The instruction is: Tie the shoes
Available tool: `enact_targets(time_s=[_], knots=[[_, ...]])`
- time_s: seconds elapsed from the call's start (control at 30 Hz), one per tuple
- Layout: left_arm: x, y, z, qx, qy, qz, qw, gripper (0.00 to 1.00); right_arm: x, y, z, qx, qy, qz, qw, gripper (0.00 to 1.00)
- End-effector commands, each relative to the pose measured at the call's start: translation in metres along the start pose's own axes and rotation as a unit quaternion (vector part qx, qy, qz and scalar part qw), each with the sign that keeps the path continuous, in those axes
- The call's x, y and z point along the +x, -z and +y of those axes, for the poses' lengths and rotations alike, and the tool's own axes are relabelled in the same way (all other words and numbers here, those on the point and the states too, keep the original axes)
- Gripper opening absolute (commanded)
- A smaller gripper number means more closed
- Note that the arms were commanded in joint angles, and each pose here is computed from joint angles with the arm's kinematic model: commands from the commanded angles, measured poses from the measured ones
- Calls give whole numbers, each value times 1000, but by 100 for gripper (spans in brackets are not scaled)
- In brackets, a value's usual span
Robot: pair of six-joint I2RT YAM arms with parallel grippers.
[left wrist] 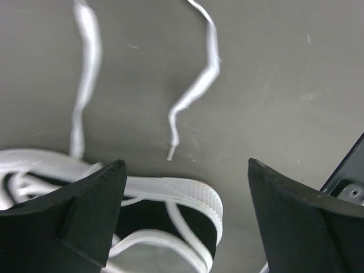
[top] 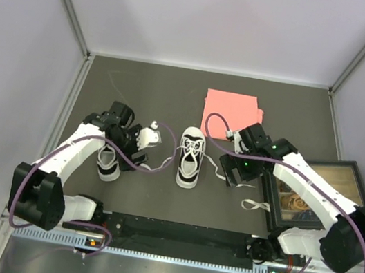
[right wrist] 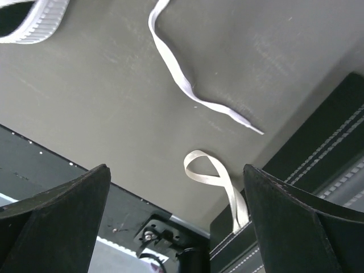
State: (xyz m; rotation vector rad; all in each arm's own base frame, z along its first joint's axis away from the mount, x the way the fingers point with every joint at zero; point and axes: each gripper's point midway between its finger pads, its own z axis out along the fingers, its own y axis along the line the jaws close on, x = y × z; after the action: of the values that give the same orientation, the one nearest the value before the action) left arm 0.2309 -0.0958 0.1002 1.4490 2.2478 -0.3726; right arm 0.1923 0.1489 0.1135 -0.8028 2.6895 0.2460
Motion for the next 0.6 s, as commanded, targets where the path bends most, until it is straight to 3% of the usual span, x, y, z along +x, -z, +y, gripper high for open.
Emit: enact_targets(time_s=[0.0, 0.33, 0.57], knots=[[18, -19, -10, 36, -102, -1, 994, 88, -2, -14, 3, -3, -19, 18, 1000, 99], [9, -53, -7, 35, -151, -67, 986, 77, 5, -47, -1, 9, -32, 53, 998, 98], [7, -69, -4, 41, -184, -88, 978, 70, 2, -59, -1, 11, -37, 68, 997, 89]])
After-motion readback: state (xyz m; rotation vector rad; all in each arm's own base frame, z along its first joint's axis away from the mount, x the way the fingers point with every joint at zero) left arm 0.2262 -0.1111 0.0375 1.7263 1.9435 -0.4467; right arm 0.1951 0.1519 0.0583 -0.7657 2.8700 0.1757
